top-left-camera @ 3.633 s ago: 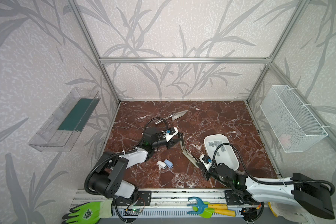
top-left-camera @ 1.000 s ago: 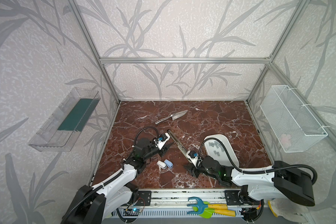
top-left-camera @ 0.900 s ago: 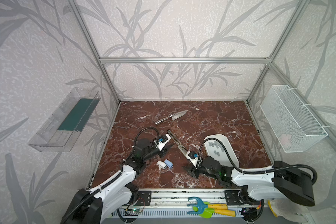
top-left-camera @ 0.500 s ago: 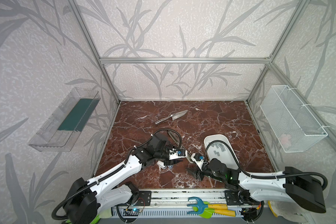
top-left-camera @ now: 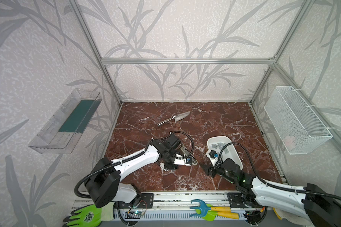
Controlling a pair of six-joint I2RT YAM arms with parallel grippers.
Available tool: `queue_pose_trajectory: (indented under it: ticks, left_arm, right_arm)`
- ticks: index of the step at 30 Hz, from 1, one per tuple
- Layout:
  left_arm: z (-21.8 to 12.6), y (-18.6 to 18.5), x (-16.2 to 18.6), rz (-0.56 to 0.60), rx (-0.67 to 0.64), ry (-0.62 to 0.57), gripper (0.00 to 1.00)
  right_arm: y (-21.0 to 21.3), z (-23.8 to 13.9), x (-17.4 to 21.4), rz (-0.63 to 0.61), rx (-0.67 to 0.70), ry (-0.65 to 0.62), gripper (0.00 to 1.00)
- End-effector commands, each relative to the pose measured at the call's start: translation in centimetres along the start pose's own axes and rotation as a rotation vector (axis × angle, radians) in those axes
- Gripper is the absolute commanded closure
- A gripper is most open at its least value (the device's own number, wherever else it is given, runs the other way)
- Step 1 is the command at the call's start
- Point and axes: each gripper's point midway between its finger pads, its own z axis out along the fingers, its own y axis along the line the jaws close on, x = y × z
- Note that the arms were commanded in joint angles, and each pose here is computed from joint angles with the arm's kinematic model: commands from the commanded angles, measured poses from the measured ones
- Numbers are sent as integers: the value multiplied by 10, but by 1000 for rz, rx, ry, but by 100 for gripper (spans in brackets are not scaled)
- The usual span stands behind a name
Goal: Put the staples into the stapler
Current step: 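Close the left gripper on the light-blue stapler and lift it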
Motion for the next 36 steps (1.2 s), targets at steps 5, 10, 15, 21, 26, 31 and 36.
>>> queue_pose_trajectory:
  ticks: [5,10,15,21,26,31,36]
  left_arm:
    - [12,-8,19,1,36,90,55]
    - [20,-6,34,-27,81,206,46]
    - [31,-1,47,-16,78,276,1]
    - [38,15,49,54,-36,261,1]
    - [40,21,50,83,-86,250,12]
    - [41,16,52,82,-33,270,53]
    - [42,15,51,72,10,290,70]
  right_arm:
    - [0,7,3,-7,0,27,29]
    - [3,10,5,-7,-19,44,29]
    - [5,9,4,-4,-32,43,29]
    - [6,6,2,1,-38,28,29]
    - [7,5,2,5,-44,27,29]
    - [7,5,1,6,-48,24,29]
    - [8,5,2,8,-50,27,29]
